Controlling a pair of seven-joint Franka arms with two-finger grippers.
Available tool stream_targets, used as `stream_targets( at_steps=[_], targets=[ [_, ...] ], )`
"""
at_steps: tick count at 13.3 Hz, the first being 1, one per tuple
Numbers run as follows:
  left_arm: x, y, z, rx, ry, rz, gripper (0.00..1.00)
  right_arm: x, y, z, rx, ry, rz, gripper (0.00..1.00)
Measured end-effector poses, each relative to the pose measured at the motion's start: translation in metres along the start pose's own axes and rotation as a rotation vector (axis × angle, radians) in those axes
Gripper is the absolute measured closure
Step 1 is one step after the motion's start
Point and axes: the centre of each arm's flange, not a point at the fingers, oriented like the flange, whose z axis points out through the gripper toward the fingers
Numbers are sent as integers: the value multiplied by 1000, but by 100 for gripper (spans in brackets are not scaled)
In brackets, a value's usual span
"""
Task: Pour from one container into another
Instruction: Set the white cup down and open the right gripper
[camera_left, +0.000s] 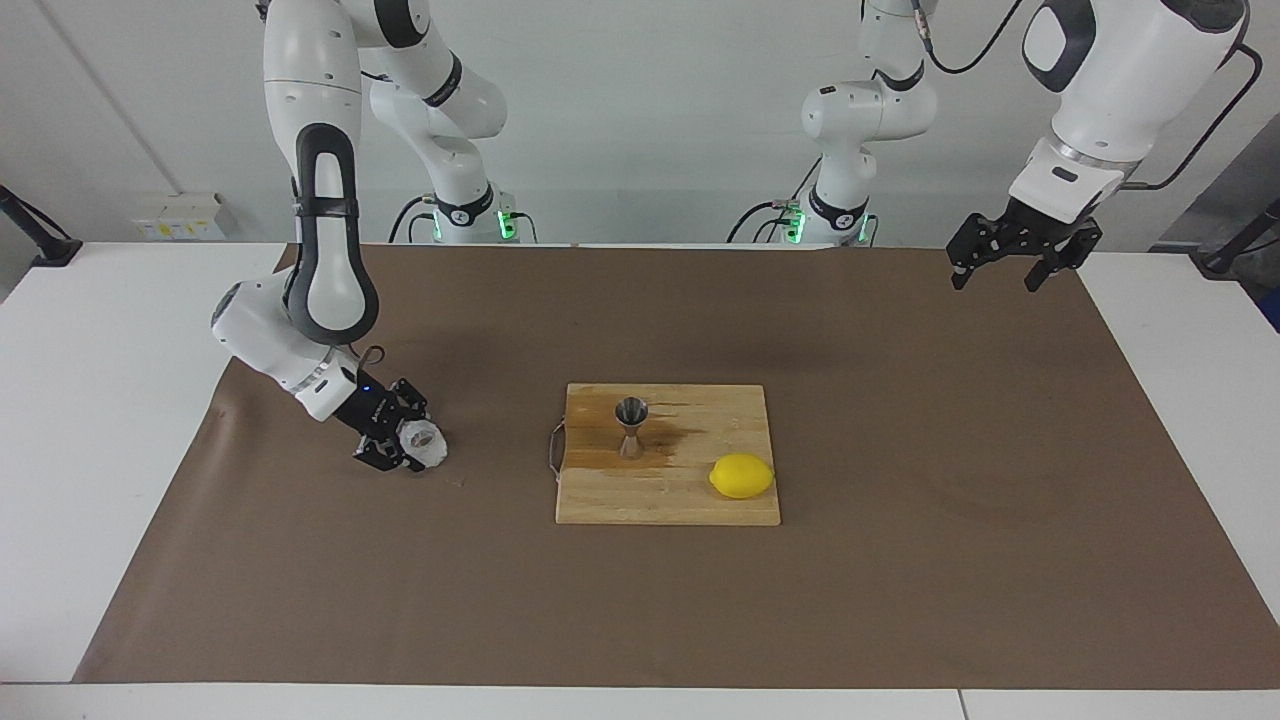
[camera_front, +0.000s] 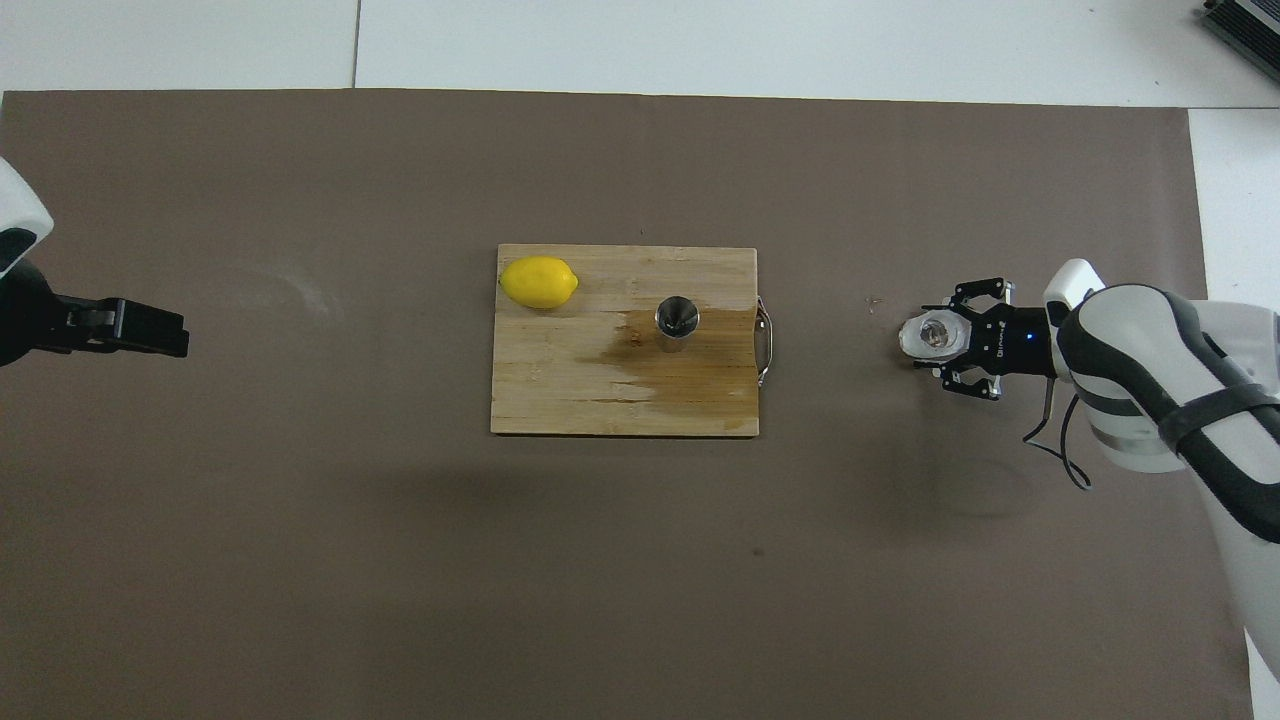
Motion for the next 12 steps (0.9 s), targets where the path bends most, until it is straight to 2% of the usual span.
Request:
stream_targets(
  at_steps=[2,4,7,10,12],
  targets=[
    [0,0,0,-1,0,0,0,15,5,-7,-11,-3,5,0],
    [0,0,0,-2,0,0,0,33,8,-21,7,-30,50,0],
    [-1,-1,0,-2,-5,-1,0,59,5,-48,64,-94,187,0],
    [-3,-2,2,-3,-25,-5,0,74,3,-72,59,-178,316,0],
    [-3,-3,2,-3,-27,-6,0,70,2,-75,50,-241,433,0]
  ],
)
